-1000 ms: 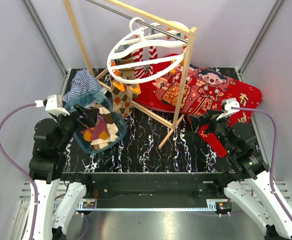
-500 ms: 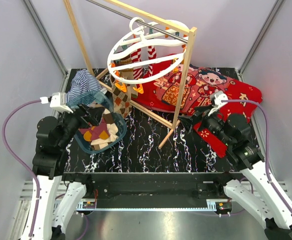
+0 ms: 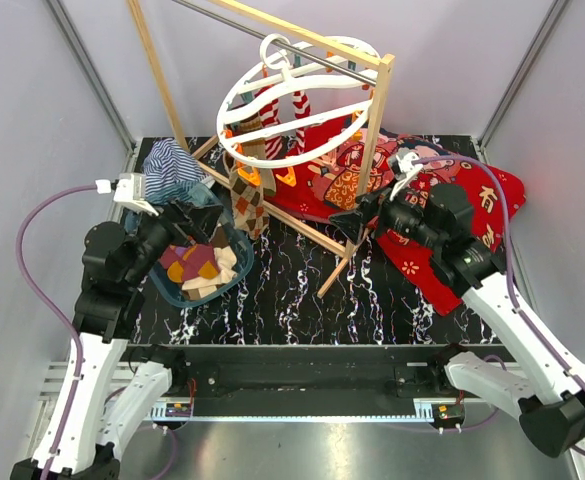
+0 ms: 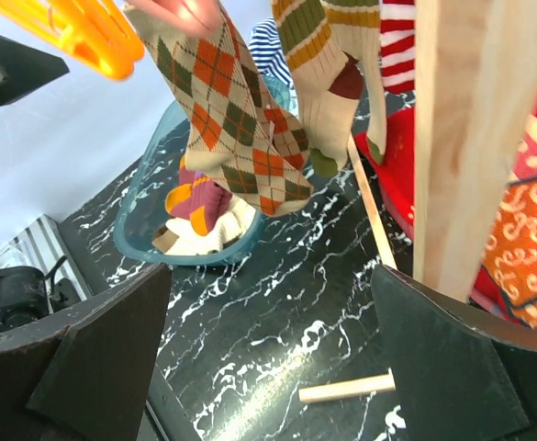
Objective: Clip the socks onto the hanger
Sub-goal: Open the clamp at the hanger.
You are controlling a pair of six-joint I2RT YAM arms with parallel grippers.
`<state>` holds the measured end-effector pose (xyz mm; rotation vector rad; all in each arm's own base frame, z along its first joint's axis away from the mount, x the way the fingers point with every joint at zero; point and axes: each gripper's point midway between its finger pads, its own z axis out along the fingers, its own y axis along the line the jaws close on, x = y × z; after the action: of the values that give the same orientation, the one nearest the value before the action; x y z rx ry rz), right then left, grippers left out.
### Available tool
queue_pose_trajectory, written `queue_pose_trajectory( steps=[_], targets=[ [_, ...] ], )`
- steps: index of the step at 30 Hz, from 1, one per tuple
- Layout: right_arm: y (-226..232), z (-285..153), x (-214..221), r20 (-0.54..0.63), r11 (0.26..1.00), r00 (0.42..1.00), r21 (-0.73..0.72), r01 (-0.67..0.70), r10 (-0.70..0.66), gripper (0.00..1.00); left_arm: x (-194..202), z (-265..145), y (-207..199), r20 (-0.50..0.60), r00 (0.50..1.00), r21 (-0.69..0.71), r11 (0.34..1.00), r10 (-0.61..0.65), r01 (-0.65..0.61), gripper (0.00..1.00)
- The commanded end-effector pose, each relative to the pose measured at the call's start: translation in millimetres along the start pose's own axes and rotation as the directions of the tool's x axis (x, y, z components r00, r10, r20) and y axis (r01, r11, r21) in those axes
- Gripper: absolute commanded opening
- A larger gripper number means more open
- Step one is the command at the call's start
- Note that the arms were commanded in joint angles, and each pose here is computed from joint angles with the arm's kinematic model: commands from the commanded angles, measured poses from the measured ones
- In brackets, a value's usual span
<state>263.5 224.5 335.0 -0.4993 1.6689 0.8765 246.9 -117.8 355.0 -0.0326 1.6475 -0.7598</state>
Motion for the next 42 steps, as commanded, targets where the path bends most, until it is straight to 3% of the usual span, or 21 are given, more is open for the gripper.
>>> queue_pose_trajectory(
  steps=[1,7,13,20,29,37,42],
  targets=[
    [16.1,7.7,-34.8,0.084,0.997,0.996,-0.076,0.026,-0.02,1.0,-11.5,8.1,-13.1,0.063,0.998,0.067,0.997,0.024,-0.028,0.99],
    [21.3,23.6,-32.0,0.081,0.995,0.996,-0.092,0.029,-0.022,1.0,-3.9,23.4,-26.4,0.091,0.996,0.129,0.992,-0.014,0.002,0.99],
    [39.9,21.9,-36.8,0.108,0.99,0.991,-0.108,0.087,-0.075,1.0,5.1,30.1,-35.9,0.098,0.994,0.16,0.986,0.039,-0.054,0.96],
    [58.5,18.3,-51.9,0.183,0.983,0.973,-0.093,0.156,-0.137,1.0,-0.2,22.8,-28.2,0.135,0.982,0.118,0.982,0.13,-0.146,0.95],
    [100.5,36.9,-44.8,0.147,0.958,0.963,-0.147,0.246,-0.225,0.99,15.8,27.2,-12.9,0.08,0.987,0.066,0.987,0.138,-0.143,0.94],
    [118.0,57.1,-41.5,0.127,0.944,0.941,-0.068,0.323,-0.313,0.96,30.2,34.1,13.4,0.043,0.993,-0.048,0.993,0.111,-0.109,0.97],
    [114.5,72.6,-59.6,0.187,0.947,0.929,0.042,0.318,-0.321,0.94,39.5,42.4,16.7,0.018,0.999,-0.059,0.997,0.05,-0.049,0.97]
  ],
)
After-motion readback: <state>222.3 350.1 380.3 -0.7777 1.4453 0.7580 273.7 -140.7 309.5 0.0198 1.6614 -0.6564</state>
